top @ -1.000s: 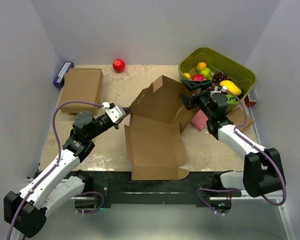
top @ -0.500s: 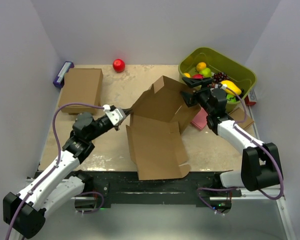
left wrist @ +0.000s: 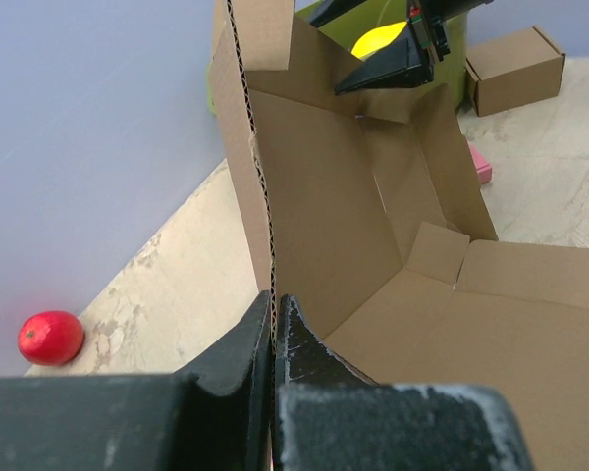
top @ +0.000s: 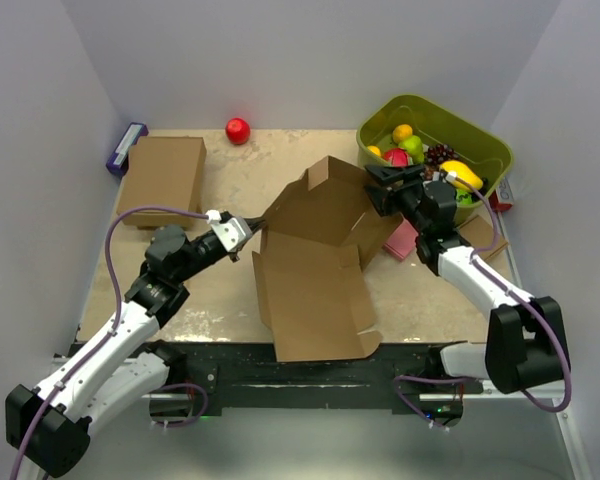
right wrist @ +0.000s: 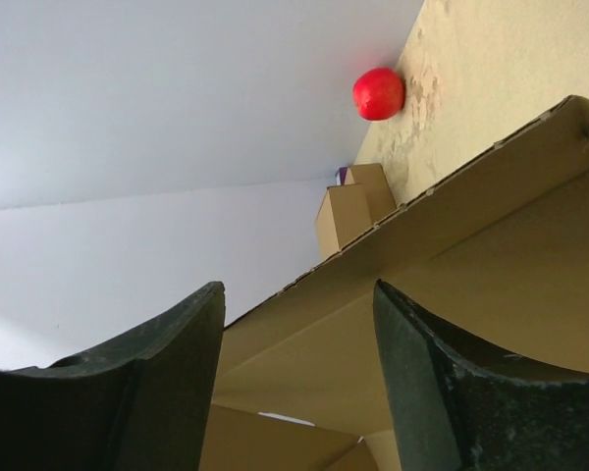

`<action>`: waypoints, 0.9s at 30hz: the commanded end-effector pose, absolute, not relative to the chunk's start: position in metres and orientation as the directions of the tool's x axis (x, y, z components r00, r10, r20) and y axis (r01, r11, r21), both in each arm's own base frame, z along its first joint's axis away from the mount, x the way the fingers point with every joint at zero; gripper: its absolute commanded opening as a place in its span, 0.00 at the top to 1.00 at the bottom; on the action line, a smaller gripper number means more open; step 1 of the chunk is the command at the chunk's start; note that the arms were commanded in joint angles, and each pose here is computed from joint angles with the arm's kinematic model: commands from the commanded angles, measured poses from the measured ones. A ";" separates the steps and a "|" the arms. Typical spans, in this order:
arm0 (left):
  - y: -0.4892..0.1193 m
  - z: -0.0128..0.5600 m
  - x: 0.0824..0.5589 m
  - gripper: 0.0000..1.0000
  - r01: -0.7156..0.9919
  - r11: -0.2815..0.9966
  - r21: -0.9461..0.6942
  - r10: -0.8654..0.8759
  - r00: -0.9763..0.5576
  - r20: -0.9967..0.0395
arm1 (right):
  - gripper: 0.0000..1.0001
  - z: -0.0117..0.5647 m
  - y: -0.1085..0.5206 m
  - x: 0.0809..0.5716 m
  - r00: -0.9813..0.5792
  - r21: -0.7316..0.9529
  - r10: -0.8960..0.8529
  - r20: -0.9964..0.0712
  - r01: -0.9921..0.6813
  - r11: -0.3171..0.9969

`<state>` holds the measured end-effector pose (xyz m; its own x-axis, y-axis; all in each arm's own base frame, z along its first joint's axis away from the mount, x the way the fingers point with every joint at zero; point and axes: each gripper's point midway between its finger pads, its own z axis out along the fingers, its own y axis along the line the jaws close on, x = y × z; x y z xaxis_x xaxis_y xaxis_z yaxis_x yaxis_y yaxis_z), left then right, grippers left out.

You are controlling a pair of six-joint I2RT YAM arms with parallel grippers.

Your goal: Fold the paper box

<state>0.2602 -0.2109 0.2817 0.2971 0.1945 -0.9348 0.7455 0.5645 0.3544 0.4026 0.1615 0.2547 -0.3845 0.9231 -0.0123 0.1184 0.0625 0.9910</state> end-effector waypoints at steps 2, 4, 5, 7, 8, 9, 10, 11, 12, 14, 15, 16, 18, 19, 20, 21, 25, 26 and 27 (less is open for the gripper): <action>-0.214 0.287 0.257 1.00 0.744 0.558 0.368 0.180 0.324 -0.929 | 0.41 0.261 0.161 0.386 -0.403 0.996 0.915 -0.034 0.066 0.067; -0.214 0.288 0.258 1.00 0.742 0.564 0.363 0.176 0.321 -0.931 | 0.41 0.257 0.161 0.380 -0.408 0.996 0.912 -0.031 0.065 0.064; -0.213 0.288 0.259 1.00 0.739 0.568 0.361 0.177 0.319 -0.931 | 0.42 0.257 0.160 0.378 -0.405 0.996 0.914 -0.027 0.066 0.059; -0.213 0.288 0.259 1.00 0.739 0.569 0.360 0.176 0.319 -0.931 | 0.44 0.253 0.159 0.372 -0.402 0.996 0.915 -0.028 0.067 0.060; -0.213 0.289 0.258 1.00 0.743 0.565 0.360 0.172 0.320 -0.932 | 0.45 0.251 0.158 0.371 -0.398 0.996 0.917 -0.022 0.070 0.054; -0.214 0.288 0.257 1.00 0.747 0.561 0.359 0.170 0.320 -0.932 | 0.45 0.252 0.158 0.370 -0.399 0.997 0.917 -0.021 0.062 0.050; -0.214 0.289 0.257 1.00 0.748 0.558 0.359 0.168 0.322 -0.932 | 0.46 0.246 0.158 0.369 -0.399 0.996 0.917 -0.016 0.072 0.049; -0.216 0.288 0.256 1.00 0.753 0.551 0.359 0.166 0.323 -0.932 | 0.48 0.245 0.158 0.369 -0.398 0.996 0.917 -0.007 0.076 0.040; -0.216 0.288 0.255 1.00 0.756 0.548 0.359 0.165 0.323 -0.932 | 0.48 0.246 0.158 0.370 -0.399 0.997 0.917 -0.004 0.065 0.033; -0.218 0.287 0.253 1.00 0.764 0.535 0.360 0.162 0.325 -0.932 | 0.50 0.239 0.160 0.372 -0.402 0.997 0.915 0.010 0.077 0.023; -0.219 0.287 0.252 1.00 0.767 0.531 0.360 0.160 0.326 -0.932 | 0.51 0.241 0.160 0.373 -0.404 0.998 0.915 0.009 0.064 0.019; -0.219 0.286 0.252 1.00 0.769 0.528 0.361 0.160 0.327 -0.931 | 0.51 0.235 0.162 0.376 -0.406 0.997 0.914 0.012 0.075 0.020; -0.220 0.285 0.251 1.00 0.774 0.521 0.360 0.160 0.326 -0.932 | 0.56 0.237 0.162 0.379 -0.407 0.998 0.913 0.015 0.061 0.011; -0.221 0.285 0.252 1.00 0.774 0.521 0.358 0.159 0.325 -0.932 | 0.59 0.237 0.163 0.380 -0.409 0.998 0.912 0.019 0.059 0.005; -0.220 0.284 0.252 1.00 0.774 0.523 0.357 0.161 0.321 -0.933 | 0.64 0.235 0.163 0.382 -0.410 0.998 0.912 0.022 0.060 0.003; -0.220 0.284 0.253 1.00 0.773 0.526 0.355 0.162 0.318 -0.934 | 0.73 0.237 0.163 0.383 -0.409 0.999 0.912 0.021 0.047 -0.002; -0.216 0.284 0.260 0.87 0.754 0.567 0.332 0.167 0.289 -0.943 | 0.90 0.236 0.161 0.385 -0.392 0.999 0.920 0.019 0.042 -0.003; -0.213 0.284 0.265 0.79 0.740 0.590 0.324 0.175 0.275 -0.945 | 0.94 0.237 0.162 0.385 -0.391 0.999 0.920 0.016 0.036 -0.003; -0.211 0.285 0.267 0.70 0.733 0.602 0.318 0.178 0.265 -0.948 | 0.96 0.237 0.160 0.385 -0.381 0.999 0.924 0.017 0.035 -0.005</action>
<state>0.2620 -0.2118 0.2756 0.2653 0.1923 -0.9448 0.7533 0.5702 0.3276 0.3857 0.1610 0.2223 -0.3871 0.9204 0.0561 0.1146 -0.0123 0.9933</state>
